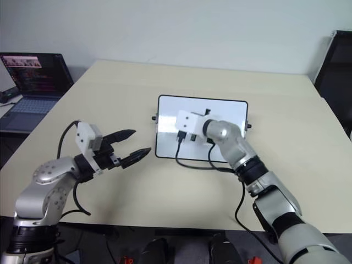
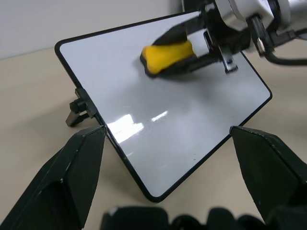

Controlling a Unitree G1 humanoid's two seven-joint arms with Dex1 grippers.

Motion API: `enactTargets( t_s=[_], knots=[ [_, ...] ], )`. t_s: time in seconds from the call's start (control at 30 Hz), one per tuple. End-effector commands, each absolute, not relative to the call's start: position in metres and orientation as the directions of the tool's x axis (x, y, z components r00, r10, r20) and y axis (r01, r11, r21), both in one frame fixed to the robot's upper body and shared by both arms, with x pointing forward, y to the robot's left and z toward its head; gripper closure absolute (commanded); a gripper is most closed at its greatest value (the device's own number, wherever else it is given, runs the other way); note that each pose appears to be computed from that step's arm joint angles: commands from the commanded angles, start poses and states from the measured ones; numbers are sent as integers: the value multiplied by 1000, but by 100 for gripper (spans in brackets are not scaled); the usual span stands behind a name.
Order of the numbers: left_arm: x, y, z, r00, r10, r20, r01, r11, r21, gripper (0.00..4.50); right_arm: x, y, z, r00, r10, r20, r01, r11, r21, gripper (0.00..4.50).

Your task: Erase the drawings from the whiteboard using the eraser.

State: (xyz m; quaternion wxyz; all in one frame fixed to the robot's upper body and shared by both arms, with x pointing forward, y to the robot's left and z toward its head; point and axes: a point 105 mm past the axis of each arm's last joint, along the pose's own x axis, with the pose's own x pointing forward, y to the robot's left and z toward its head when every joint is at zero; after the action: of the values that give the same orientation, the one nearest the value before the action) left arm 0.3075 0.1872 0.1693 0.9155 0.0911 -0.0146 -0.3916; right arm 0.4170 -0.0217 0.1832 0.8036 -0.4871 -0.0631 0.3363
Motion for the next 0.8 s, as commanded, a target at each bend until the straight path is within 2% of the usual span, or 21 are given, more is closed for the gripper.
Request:
enactTargets(
  t_s=[0.03,0.23,0.4,0.57,0.67,0.8],
  knots=[
    [308,181,182,673,-740,-13,725,656,209,0,416,-36,175,777,582,-239,-509,359,-782,327],
    [303,169,192,615,-789,-9,771,599,219,0,391,-39,210,756,651,-65,-530,550,-646,327],
    [297,148,199,507,-861,-38,840,485,243,0,354,-77,233,795,601,87,-500,729,-467,327],
    [297,115,205,356,-932,-62,902,325,285,0,317,-148,206,935,353,35,-329,900,-284,327],
    [299,100,205,268,-962,-59,932,243,271,0,304,-170,184,966,253,-59,-259,926,-274,327],
    [298,69,205,83,-994,-77,955,57,290,0,296,-202,159,986,78,-149,-116,959,-259,327]
  ],
)
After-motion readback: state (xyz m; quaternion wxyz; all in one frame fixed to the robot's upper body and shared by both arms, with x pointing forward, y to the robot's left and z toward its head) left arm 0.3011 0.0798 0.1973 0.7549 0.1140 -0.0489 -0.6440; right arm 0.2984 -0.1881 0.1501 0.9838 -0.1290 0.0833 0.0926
